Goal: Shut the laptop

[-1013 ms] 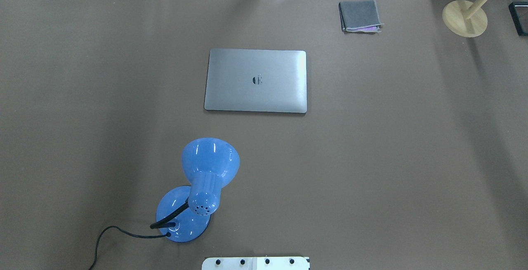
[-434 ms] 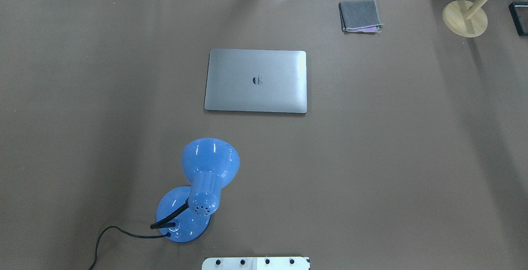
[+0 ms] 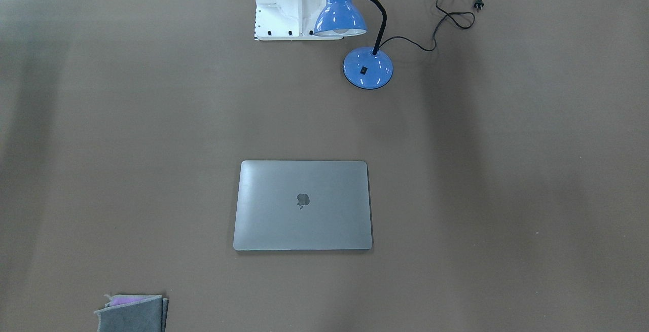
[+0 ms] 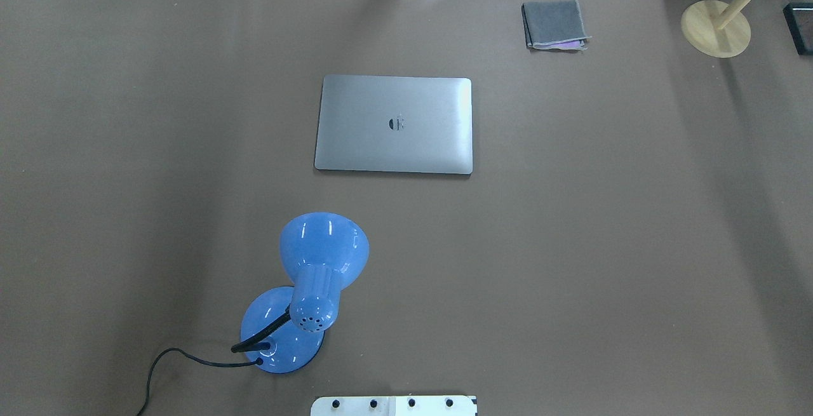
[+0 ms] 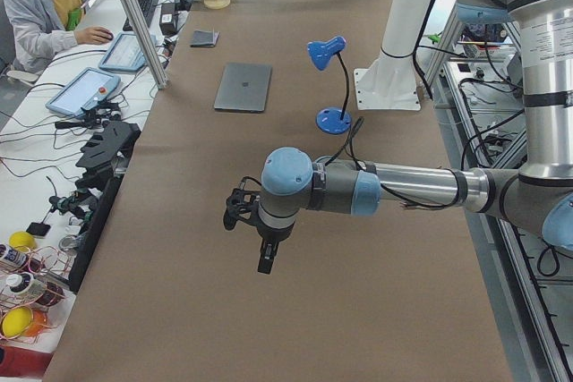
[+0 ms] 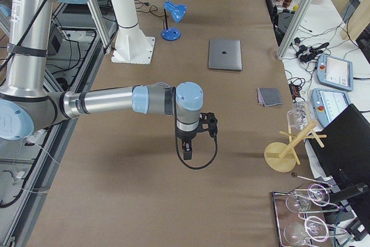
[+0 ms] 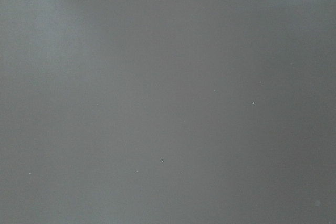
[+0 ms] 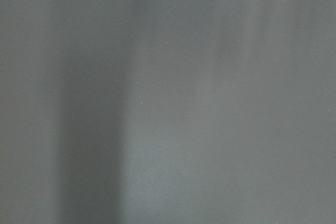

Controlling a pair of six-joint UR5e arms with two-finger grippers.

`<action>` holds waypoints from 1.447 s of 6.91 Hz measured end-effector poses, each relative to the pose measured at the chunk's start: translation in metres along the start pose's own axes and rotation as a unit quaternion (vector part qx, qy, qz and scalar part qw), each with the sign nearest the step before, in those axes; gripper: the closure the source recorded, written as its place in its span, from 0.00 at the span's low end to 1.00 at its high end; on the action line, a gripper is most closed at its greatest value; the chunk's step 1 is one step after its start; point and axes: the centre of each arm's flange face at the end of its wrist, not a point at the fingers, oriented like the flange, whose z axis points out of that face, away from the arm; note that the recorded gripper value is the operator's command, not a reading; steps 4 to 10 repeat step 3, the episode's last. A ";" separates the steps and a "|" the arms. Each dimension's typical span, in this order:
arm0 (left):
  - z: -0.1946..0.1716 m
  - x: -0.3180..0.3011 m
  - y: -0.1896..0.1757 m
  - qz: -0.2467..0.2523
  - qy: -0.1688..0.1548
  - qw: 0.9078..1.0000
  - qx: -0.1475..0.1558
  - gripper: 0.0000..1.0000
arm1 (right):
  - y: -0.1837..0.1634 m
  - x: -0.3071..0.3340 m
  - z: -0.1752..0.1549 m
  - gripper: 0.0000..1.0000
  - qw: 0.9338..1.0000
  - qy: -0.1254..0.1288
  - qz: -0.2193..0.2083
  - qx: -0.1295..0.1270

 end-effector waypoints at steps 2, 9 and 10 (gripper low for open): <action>-0.002 0.001 -0.002 0.002 0.001 1.000 0.002 0.02 | 0.002 0.000 0.001 0.00 1.000 -0.001 0.000 -0.002; -0.003 0.003 -0.004 0.004 0.001 1.000 0.005 0.02 | 0.005 0.001 0.002 0.00 1.000 -0.002 0.001 -0.004; -0.003 0.003 -0.004 0.004 0.001 1.000 0.005 0.02 | 0.005 0.001 0.002 0.00 1.000 -0.002 0.001 -0.004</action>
